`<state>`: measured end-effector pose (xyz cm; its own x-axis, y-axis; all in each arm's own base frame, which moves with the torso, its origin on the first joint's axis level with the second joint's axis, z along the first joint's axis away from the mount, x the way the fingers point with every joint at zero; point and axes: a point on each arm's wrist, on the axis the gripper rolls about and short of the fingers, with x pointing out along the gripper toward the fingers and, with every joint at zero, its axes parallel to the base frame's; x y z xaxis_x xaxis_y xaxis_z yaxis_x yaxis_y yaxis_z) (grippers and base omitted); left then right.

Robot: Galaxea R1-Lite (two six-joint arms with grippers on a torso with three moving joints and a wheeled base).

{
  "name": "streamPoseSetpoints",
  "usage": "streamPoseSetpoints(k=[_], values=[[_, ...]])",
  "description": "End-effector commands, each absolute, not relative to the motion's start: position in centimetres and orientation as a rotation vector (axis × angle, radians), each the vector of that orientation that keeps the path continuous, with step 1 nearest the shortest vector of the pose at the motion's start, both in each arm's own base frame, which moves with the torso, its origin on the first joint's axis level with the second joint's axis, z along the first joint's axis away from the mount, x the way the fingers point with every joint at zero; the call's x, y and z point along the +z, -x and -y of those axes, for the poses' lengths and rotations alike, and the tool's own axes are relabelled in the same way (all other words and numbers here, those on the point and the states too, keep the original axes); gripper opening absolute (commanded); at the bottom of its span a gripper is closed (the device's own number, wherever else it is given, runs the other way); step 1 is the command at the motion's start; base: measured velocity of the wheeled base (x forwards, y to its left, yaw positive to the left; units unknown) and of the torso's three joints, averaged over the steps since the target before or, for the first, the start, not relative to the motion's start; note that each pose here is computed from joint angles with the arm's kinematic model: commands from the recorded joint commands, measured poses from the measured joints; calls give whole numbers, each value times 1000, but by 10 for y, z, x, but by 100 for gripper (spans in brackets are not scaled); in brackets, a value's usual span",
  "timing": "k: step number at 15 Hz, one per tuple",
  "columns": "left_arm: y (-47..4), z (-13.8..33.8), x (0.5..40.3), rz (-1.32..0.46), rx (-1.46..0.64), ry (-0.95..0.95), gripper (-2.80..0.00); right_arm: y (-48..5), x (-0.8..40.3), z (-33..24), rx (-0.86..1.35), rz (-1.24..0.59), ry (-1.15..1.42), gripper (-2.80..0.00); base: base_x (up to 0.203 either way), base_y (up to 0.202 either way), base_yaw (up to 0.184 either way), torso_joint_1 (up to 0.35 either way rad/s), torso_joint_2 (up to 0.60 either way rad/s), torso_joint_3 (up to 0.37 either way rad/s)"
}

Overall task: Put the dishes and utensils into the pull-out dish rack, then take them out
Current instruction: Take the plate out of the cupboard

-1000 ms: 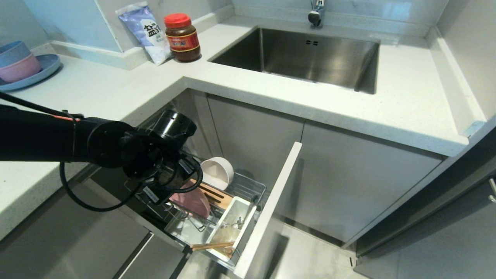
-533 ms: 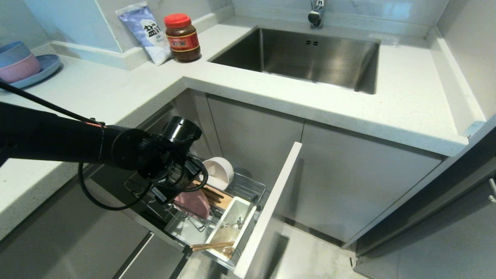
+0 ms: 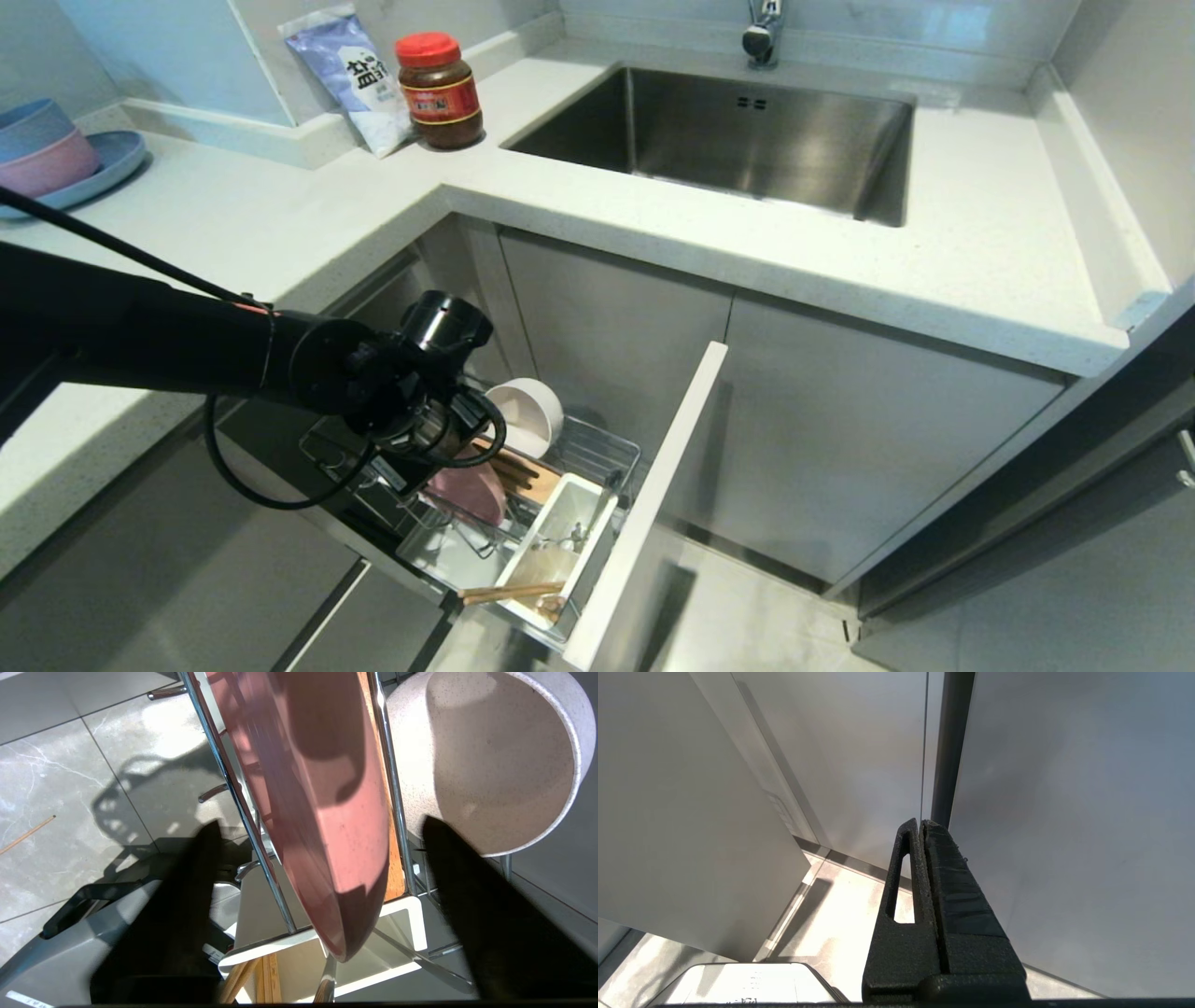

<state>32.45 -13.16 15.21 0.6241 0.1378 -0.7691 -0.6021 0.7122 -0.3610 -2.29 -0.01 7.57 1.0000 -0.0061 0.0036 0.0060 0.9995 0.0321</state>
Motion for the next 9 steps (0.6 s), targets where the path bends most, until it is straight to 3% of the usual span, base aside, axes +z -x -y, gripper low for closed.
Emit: streamPoseSetpoints(k=[1,9], values=[[-325,130,154,-782,467,662,-280,23,75,0,-6,5,-32,-280,0,0,0,0,0,0],[-325,129,157,-772,465,669,-280,23,75,0,-6,5,-32,-280,0,0,0,0,0,0]])
